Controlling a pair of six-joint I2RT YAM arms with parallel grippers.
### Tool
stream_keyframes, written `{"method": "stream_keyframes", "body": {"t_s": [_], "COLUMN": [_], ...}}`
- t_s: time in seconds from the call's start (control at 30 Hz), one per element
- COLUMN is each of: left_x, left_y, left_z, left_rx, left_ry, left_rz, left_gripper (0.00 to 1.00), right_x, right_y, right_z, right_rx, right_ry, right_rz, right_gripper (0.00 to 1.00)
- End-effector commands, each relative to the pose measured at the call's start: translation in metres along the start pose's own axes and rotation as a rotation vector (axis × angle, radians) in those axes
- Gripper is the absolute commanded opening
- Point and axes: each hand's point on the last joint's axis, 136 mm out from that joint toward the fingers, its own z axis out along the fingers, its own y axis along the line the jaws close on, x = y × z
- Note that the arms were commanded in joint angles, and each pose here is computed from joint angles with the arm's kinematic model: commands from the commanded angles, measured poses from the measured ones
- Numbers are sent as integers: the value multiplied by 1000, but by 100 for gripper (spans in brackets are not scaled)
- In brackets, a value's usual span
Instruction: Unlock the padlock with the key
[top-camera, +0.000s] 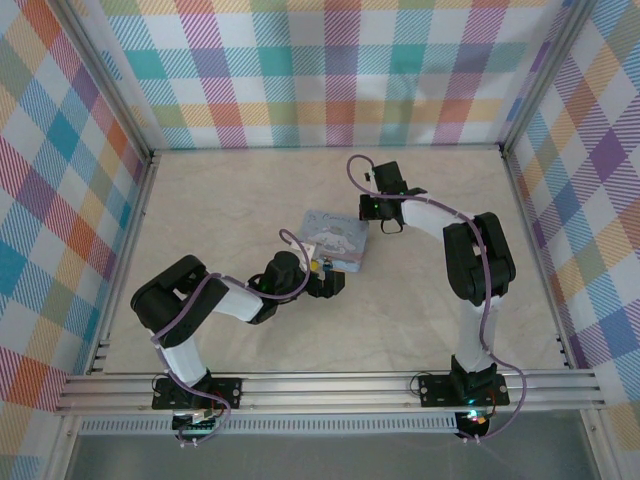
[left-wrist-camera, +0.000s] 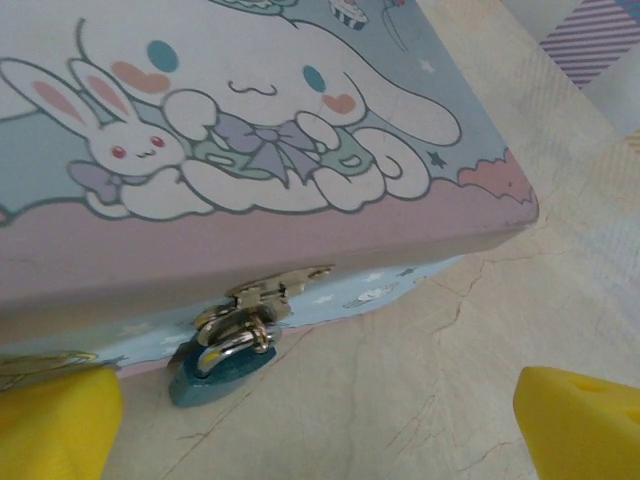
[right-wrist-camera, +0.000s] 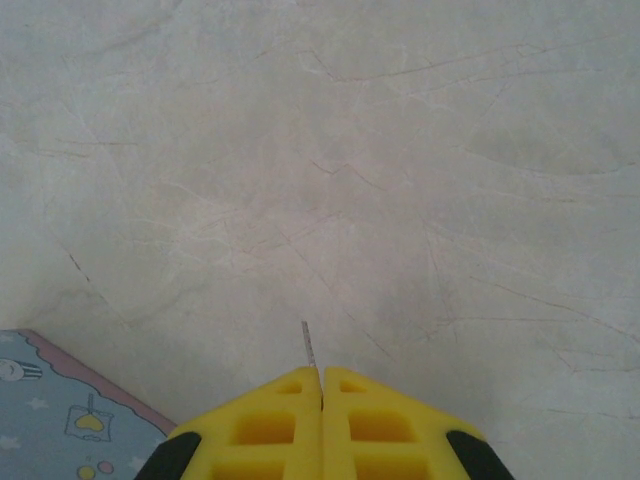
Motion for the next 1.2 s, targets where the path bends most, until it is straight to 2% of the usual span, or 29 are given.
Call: {"method": "stream_keyframes", "body": {"t_s": [0.0, 0.17, 0.57, 0.73, 0.83, 1.07, 1.17], "left_x": [-2, 3, -10, -10, -8, -6, -7], "left_y": [-13, -28, -48, -38, -36, -46, -45], "left_z": [6, 17, 14, 13, 14, 23, 23], "left_rx": [26, 109, 279, 258, 250, 322, 318], "left_ry": [-11, 16, -26, -28, -29, -8, -17], "left_rz": [48, 29, -41, -65, -74, -96, -110], "left_gripper": [100, 97, 87, 87, 91, 82, 85], "right_x": [0, 11, 17, 17, 15, 8, 9], "right_y": [1, 6, 12, 12, 13, 16, 16], "right_z": [-2, 4, 4, 3, 2, -5, -5], "right_rx": [-12, -22, -29, -29, -32, -36, -35], "right_ry": [-9, 10, 17, 17, 12, 1, 4], "right_rz": [26, 28, 16, 15, 16, 14, 13], "right_gripper": [0, 0, 0, 0, 0, 0, 0]}}
